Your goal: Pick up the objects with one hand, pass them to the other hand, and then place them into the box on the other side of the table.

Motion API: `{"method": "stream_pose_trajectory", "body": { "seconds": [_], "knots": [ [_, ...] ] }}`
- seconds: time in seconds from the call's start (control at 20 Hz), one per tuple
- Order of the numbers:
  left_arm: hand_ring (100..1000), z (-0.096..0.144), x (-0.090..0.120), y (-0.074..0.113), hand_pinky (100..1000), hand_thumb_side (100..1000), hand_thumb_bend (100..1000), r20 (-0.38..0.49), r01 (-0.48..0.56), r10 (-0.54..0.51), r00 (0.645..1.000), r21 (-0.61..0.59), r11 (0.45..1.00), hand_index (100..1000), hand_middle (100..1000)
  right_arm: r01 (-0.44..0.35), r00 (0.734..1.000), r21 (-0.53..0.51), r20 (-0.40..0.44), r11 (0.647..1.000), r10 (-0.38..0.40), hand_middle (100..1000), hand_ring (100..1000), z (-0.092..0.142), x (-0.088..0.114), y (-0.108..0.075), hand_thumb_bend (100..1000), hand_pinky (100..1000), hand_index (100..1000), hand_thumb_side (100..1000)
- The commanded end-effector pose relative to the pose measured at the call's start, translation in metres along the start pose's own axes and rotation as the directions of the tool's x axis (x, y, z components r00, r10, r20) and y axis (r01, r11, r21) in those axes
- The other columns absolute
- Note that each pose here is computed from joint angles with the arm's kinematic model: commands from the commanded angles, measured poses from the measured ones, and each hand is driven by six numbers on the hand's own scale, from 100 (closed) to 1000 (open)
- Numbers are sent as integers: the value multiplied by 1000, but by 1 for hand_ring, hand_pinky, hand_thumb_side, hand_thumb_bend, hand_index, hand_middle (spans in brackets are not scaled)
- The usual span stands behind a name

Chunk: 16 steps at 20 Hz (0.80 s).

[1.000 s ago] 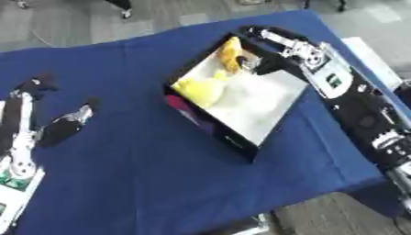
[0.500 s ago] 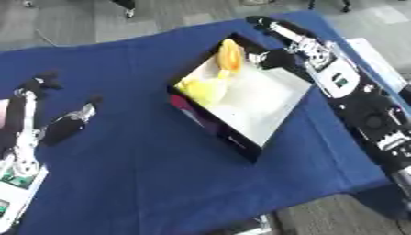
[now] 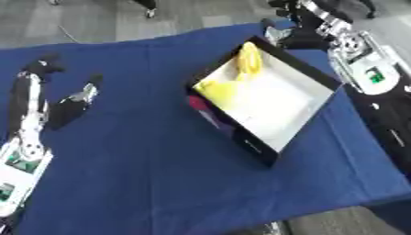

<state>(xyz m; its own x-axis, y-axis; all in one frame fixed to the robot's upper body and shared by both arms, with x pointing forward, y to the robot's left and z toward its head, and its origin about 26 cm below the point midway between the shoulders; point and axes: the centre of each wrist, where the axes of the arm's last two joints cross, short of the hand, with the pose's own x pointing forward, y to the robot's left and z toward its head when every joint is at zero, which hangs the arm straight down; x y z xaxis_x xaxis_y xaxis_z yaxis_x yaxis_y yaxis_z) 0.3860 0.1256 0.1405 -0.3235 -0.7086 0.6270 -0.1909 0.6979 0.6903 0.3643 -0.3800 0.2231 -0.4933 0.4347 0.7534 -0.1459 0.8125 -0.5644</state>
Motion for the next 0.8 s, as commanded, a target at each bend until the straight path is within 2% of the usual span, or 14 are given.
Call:
{"method": "stream_pose_trajectory", "body": {
  "seconds": [0.05, 0.3, 0.4, 0.6, 0.8],
  "knots": [
    [825, -13, 4, 32, 826, 582, 457, 7, 51, -51, 999, 35, 998, 869, 661, 15, 997, 7, 71, 1000, -15, 1000, 1000, 2, 22, -22, 100, 1000, 1000, 277],
    [826, -27, 3, 71, 829, 539, 457, -26, 124, -124, 992, 30, 992, 858, 667, 57, 994, -12, 97, 998, -56, 1000, 1000, 9, 27, -30, 100, 1000, 1000, 291],
    [833, -33, 1, 84, 837, 518, 475, -51, 144, -143, 988, 13, 989, 858, 673, 91, 991, -26, 105, 995, -88, 1000, 1000, 12, 27, -33, 100, 1000, 1000, 409],
    [846, -44, -5, 102, 849, 504, 506, -99, 176, -180, 979, -53, 983, 864, 686, 172, 978, -44, 131, 984, -165, 1000, 1000, 19, 29, -42, 100, 1000, 1000, 534],
    [851, -58, -14, 119, 854, 499, 551, -141, 173, -196, 970, -163, 971, 865, 696, 213, 970, -59, 132, 975, -204, 1000, 1000, 28, 30, -54, 100, 1000, 1000, 554]
  ]
}}
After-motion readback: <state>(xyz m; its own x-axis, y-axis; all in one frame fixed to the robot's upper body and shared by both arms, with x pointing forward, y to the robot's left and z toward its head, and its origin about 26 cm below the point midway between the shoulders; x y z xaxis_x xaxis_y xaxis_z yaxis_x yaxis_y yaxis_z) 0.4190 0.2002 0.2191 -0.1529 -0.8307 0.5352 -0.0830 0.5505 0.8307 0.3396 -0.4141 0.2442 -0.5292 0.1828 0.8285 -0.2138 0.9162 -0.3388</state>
